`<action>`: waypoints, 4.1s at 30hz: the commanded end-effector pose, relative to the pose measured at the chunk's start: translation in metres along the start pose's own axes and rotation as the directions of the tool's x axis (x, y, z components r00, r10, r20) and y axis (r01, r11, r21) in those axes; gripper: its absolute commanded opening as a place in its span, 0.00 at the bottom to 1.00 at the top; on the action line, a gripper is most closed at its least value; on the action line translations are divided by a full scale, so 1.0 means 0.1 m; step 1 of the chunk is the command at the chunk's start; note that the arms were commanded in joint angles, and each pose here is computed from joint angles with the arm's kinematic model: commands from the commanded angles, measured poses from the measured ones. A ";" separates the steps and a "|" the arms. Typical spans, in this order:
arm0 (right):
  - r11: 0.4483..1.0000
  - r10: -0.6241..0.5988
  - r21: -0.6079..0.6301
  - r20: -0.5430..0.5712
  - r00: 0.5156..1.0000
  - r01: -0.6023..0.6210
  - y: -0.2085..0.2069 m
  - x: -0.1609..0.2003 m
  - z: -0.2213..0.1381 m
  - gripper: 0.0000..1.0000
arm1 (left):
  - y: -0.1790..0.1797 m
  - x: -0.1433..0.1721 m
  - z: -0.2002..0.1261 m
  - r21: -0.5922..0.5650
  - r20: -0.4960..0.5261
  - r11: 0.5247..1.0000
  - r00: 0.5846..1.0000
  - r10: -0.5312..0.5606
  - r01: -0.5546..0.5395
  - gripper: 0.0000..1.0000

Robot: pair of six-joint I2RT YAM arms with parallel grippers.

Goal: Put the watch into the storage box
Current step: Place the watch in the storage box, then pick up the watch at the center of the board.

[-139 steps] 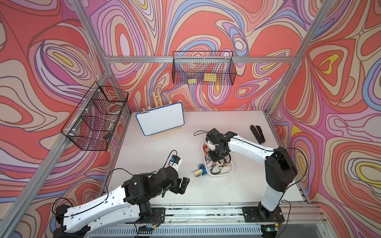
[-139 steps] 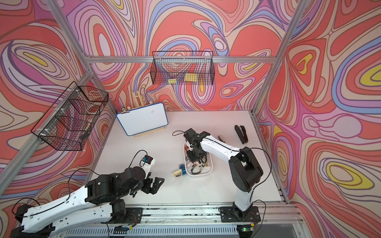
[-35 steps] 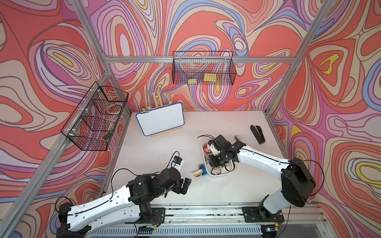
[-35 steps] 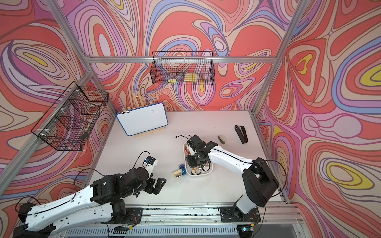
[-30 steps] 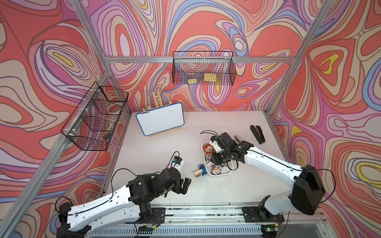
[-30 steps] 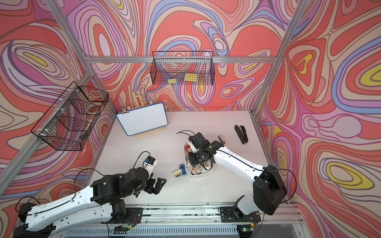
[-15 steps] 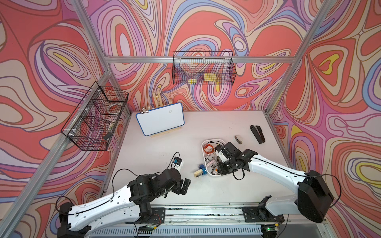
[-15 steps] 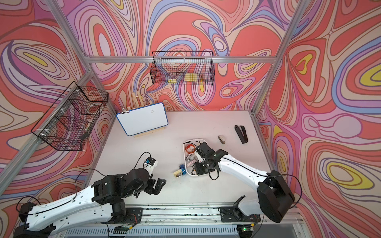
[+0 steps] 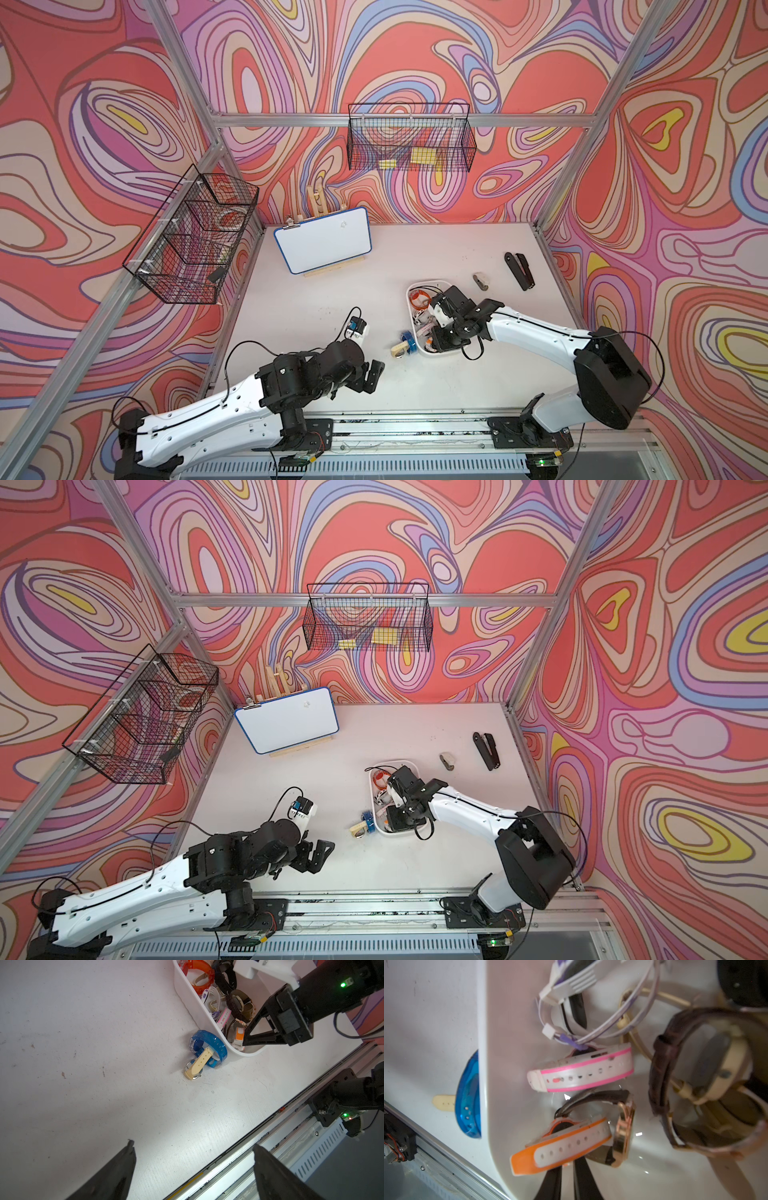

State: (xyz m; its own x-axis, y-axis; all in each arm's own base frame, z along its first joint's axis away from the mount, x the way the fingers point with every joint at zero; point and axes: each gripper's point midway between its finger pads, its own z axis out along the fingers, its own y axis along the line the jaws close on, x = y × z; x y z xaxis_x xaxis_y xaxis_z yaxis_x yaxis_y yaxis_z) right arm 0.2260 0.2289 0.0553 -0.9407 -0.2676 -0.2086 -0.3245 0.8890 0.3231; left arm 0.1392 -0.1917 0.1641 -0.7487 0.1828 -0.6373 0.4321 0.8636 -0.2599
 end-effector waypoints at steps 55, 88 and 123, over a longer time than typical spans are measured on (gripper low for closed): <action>0.988 -0.024 -0.136 0.297 0.955 0.068 0.23 0.14 -1.04 0.98 | -0.14 -0.01 1.23 -0.054 -0.160 0.966 0.957 0.241 -0.252 0.98; 0.960 -0.030 -0.248 0.369 0.929 0.130 0.49 0.08 -1.36 0.98 | 0.12 -0.26 1.32 -0.051 -0.186 0.982 0.968 0.171 -0.184 0.09; 0.855 0.079 -0.513 0.274 0.958 0.076 0.93 -0.06 -0.98 0.77 | -0.49 -0.69 0.69 0.344 -0.213 0.860 0.924 -0.318 0.376 0.09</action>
State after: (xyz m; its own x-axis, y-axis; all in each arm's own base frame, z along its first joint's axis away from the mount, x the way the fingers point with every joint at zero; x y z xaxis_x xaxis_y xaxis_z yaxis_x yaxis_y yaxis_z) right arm 0.1947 0.2725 0.1763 -0.8842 -0.1112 -0.4536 -0.4324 0.5619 0.7052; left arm 0.1990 -0.2830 0.1655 -0.9454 0.0393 -0.3236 0.2696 0.6521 -0.7086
